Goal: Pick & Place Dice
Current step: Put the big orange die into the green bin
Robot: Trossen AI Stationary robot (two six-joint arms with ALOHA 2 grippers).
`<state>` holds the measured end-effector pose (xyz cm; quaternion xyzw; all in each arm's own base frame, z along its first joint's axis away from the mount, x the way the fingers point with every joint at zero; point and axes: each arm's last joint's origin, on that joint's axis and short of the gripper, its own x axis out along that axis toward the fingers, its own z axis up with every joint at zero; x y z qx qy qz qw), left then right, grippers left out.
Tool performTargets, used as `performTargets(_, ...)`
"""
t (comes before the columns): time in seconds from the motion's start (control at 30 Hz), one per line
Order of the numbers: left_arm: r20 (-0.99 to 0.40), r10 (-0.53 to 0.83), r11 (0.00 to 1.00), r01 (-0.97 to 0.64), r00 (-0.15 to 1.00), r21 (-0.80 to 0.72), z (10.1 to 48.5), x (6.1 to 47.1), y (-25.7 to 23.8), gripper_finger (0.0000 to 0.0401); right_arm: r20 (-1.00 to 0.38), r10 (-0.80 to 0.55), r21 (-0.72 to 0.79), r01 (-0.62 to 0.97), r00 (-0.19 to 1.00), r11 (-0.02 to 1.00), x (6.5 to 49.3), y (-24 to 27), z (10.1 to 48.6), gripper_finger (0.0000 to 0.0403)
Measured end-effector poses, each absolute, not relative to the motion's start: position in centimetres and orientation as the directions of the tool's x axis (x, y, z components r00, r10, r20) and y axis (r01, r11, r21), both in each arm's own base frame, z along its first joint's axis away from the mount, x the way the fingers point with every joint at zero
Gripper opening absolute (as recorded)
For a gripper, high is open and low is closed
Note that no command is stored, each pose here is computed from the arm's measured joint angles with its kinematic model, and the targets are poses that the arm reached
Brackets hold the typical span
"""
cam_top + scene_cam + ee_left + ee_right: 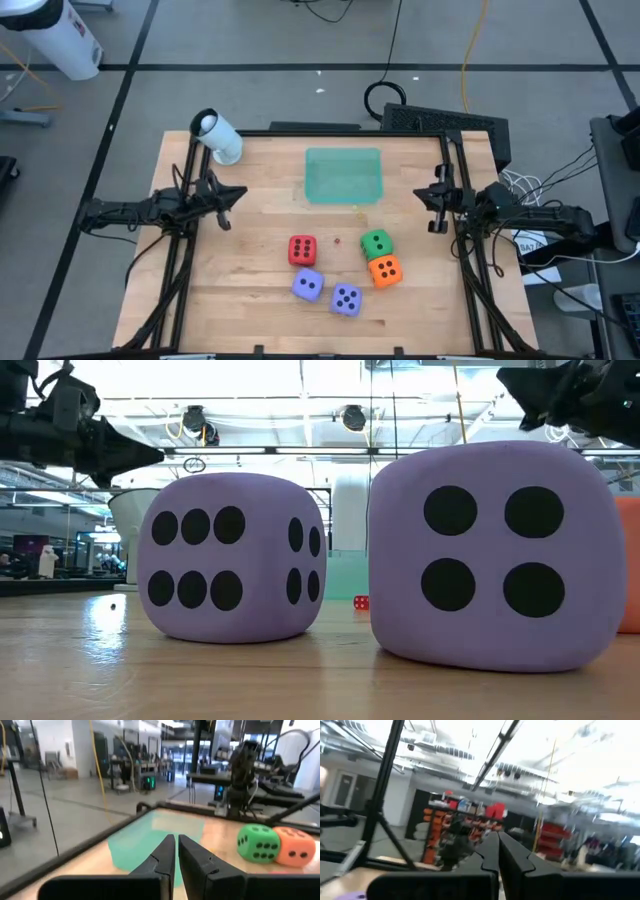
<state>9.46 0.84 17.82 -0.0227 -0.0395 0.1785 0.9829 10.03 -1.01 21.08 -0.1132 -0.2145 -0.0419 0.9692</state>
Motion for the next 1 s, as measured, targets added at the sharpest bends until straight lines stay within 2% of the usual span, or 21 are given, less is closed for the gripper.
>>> performTargets(0.13,0.083,0.353,0.935,-0.350,0.932,-0.053,18.0,9.4,0.8,0.0031,0.428,-0.036,-0.186,0.127,0.903,0.974,10.1,-1.0,21.1,0.0000)
performTargets(0.33,0.090,0.361,0.925,-0.368,0.928,0.093,18.0,9.4,0.9,0.0031,0.484,-0.027,-0.119,0.096,0.874,0.988,10.3,-1.0,21.7,0.0000)
performTargets(0.43,0.123,0.361,0.925,-0.371,0.925,0.077,18.4,9.4,0.9,0.0031,0.420,-0.025,-0.108,0.077,0.907,0.991,11.1,-1.0,21.3,0.0000)
performTargets(0.53,0.146,0.361,0.924,-0.375,0.921,0.079,18.6,9.4,0.9,0.0031,0.309,-0.090,-0.085,0.121,0.947,0.989,12.5,-1.0,20.8,0.0000)
performTargets(0.67,0.138,0.362,0.917,-0.379,0.922,0.126,18.5,9.4,0.9,0.0031,0.269,-0.155,-0.094,0.186,0.950,0.978,15.1,-0.8,23.6,0.0004)
performTargets(0.73,0.134,0.368,0.913,-0.385,0.920,0.134,18.5,9.4,0.9,0.0031,0.200,-0.163,-0.096,0.185,0.966,0.978,16.8,-0.6,25.1,0.0012)
performTargets(0.83,0.135,0.378,0.908,-0.395,0.916,0.140,18.5,9.4,0.9,0.0031,0.006,-0.210,-0.089,0.210,0.978,0.974,19.4,0.2,27.2,0.0030)
performTargets(1.0,0.131,0.428,0.878,-0.446,0.894,0.173,18.5,9.3,1.1,0.0031,-0.294,-0.283,-0.068,0.275,0.913,0.959,22.6,2.3,32.5,0.0081)
